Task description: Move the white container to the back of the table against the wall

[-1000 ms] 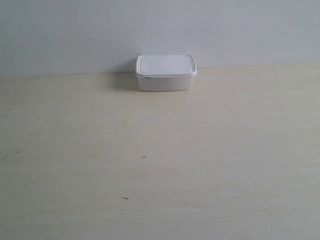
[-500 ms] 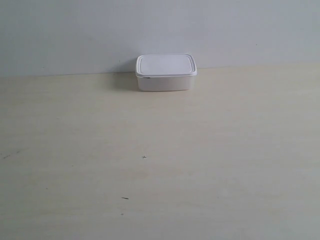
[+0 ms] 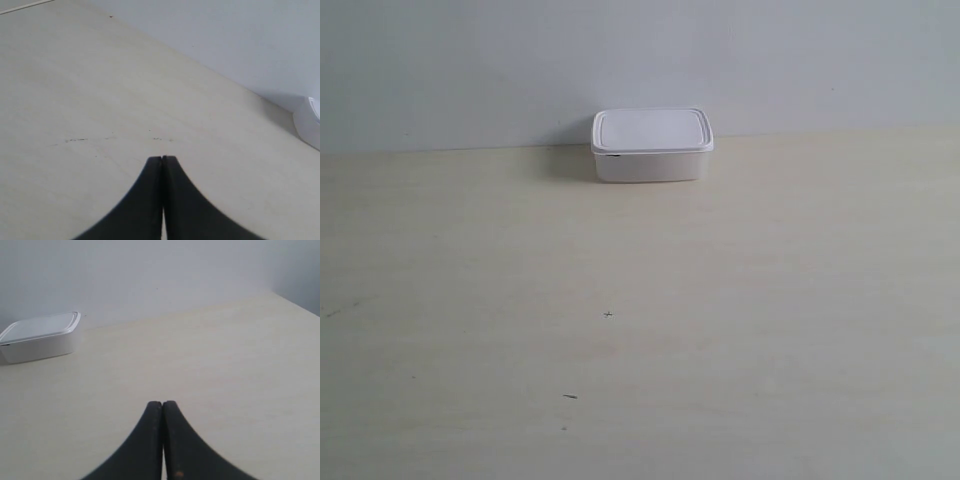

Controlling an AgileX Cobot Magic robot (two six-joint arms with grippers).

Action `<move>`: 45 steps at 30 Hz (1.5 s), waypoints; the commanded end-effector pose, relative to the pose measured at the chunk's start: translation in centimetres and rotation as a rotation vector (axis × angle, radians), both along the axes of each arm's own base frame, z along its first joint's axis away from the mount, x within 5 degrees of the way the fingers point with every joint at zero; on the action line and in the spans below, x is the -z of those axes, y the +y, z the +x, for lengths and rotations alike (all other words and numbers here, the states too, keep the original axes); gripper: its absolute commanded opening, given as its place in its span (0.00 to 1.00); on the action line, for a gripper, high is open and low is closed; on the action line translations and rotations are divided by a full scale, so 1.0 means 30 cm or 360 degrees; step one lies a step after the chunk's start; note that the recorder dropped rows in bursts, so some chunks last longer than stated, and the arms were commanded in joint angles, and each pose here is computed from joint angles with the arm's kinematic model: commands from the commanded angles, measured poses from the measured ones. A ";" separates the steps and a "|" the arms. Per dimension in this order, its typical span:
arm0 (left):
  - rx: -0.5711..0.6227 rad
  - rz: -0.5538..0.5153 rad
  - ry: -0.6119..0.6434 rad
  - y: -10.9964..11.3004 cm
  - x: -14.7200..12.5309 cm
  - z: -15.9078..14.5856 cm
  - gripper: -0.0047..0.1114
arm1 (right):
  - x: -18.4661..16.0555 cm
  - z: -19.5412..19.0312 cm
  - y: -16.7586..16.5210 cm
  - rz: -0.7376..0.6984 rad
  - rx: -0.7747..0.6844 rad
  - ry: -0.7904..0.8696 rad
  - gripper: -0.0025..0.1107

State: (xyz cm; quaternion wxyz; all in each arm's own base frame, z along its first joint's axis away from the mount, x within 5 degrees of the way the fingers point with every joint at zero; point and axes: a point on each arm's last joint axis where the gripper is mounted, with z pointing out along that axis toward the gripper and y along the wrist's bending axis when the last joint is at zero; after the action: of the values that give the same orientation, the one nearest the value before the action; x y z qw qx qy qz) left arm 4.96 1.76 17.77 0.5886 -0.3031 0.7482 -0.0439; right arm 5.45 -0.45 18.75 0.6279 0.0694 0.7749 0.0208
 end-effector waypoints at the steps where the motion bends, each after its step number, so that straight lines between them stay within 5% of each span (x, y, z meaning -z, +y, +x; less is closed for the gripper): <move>1: -0.0010 0.0002 -0.0008 0.000 -0.001 -0.001 0.04 | 0.002 0.000 0.001 -0.0003 -0.0010 -0.0011 0.02; 45: -0.0073 -0.0054 -0.0028 0.003 -0.002 -0.002 0.04 | 0.001 0.000 0.001 0.0008 -0.0008 -0.0018 0.02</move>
State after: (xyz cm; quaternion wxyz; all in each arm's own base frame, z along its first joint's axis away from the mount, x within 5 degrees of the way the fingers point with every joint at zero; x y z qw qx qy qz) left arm 4.90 1.90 17.76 0.5880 -0.3308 0.7368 -0.0430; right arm 5.45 -0.42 18.74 0.6278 0.0701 0.7749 0.0235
